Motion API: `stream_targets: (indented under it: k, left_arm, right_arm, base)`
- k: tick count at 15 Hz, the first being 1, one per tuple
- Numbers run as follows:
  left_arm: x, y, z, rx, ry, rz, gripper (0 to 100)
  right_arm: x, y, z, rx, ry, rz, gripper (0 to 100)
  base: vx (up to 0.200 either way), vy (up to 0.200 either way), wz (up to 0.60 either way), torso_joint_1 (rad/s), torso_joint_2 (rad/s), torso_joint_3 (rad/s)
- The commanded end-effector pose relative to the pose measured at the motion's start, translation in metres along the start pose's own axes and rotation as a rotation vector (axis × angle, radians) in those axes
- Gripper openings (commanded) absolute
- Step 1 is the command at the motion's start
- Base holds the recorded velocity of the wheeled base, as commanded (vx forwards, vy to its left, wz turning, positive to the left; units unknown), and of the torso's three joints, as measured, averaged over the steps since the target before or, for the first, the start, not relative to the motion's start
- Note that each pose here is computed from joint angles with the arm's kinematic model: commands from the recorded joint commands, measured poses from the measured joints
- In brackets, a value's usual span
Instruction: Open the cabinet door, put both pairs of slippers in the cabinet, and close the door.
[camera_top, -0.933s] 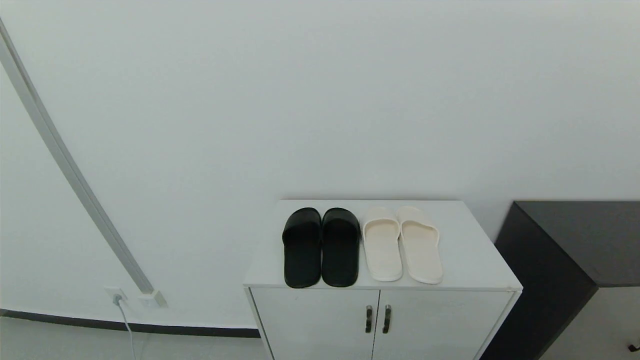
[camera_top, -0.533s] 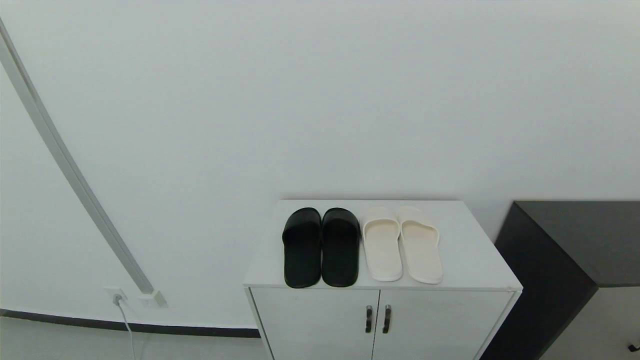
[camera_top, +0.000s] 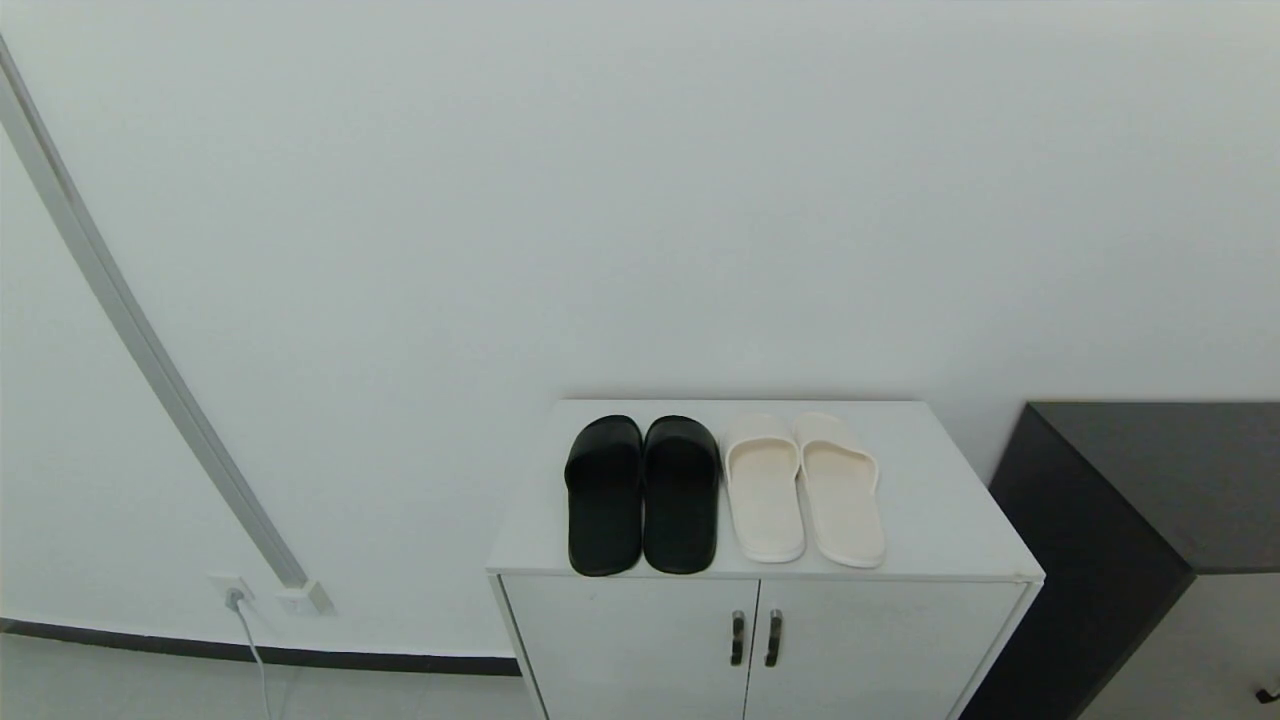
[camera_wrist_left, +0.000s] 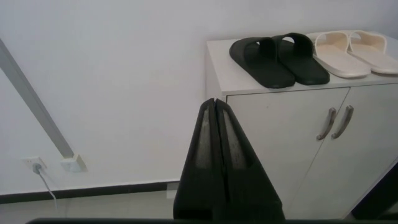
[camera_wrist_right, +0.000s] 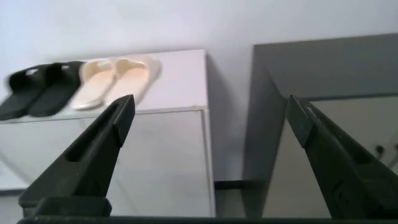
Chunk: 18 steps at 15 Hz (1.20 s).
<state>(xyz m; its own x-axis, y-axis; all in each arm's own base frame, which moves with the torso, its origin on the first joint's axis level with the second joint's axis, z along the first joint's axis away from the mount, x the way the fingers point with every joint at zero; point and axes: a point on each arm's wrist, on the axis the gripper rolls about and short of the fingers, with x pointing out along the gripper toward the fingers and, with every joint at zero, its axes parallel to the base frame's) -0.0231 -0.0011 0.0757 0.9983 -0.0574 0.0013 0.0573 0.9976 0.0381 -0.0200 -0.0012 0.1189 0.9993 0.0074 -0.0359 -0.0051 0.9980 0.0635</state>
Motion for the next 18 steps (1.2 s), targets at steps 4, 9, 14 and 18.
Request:
stream_targets:
  k: [4,9,14,18]
  left_arm:
    - [0.0,0.0,0.0,-0.001,0.001,-0.002,0]
    - [0.0,0.0,0.0,-0.001,0.001,-0.004,0]
    - [0.0,0.0,0.0,-0.001,0.001,-0.002,0]
    - [0.0,0.0,0.0,-0.012,0.001,-0.002,0]
  right_arm:
    - [0.108,0.021,0.04,0.035,0.273,0.19,100]
    - [0.155,0.064,0.051,0.018,0.278,0.252,100]
    - [0.189,0.124,0.047,0.033,0.318,0.246,100]
    - [0.233,0.157,0.012,0.039,0.283,0.185,100]
  base:
    - [0.0,0.0,0.0,0.0,0.0,0.0]
    - [0.0,0.0,0.0,0.0,0.0,0.0]
    - [0.0,0.0,0.0,0.0,0.0,0.0]
    - [0.0,0.0,0.0,0.0,0.0,0.0]
